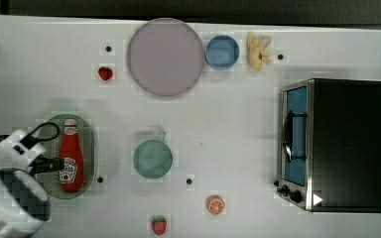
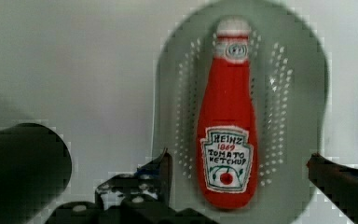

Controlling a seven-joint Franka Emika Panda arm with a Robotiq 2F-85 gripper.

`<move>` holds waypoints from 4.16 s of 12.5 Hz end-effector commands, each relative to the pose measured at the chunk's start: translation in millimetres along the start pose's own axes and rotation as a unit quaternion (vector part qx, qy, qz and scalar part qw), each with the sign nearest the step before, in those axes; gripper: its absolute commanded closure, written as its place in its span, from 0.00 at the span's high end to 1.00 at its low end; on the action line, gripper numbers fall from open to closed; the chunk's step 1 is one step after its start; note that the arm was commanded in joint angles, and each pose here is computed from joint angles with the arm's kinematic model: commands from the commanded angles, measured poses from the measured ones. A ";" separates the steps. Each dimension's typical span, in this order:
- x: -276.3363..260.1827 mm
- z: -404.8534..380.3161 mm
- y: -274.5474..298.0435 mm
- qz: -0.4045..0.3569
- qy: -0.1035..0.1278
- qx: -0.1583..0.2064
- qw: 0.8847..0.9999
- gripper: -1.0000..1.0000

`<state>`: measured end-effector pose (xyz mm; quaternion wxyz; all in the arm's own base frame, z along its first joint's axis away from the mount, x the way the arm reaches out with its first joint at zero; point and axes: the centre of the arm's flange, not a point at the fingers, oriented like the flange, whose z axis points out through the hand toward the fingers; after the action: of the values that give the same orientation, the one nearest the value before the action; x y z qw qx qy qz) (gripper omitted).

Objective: Pick ketchup from strainer and place it on the table

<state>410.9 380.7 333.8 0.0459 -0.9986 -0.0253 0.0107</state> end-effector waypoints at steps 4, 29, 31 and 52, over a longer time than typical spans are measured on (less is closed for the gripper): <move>2.5 84.1 13.0 0.051 -0.031 0.014 0.998 1.00; 86.0 -84.0 19.7 0.208 -0.016 0.029 0.977 0.59; 113.2 -108.5 55.3 0.234 -0.021 0.014 0.972 0.59; 123.4 4.4 391.0 0.242 -0.026 -0.060 0.968 0.59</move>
<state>550.2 -15.3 276.5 -0.0218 -0.9661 0.2475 0.0703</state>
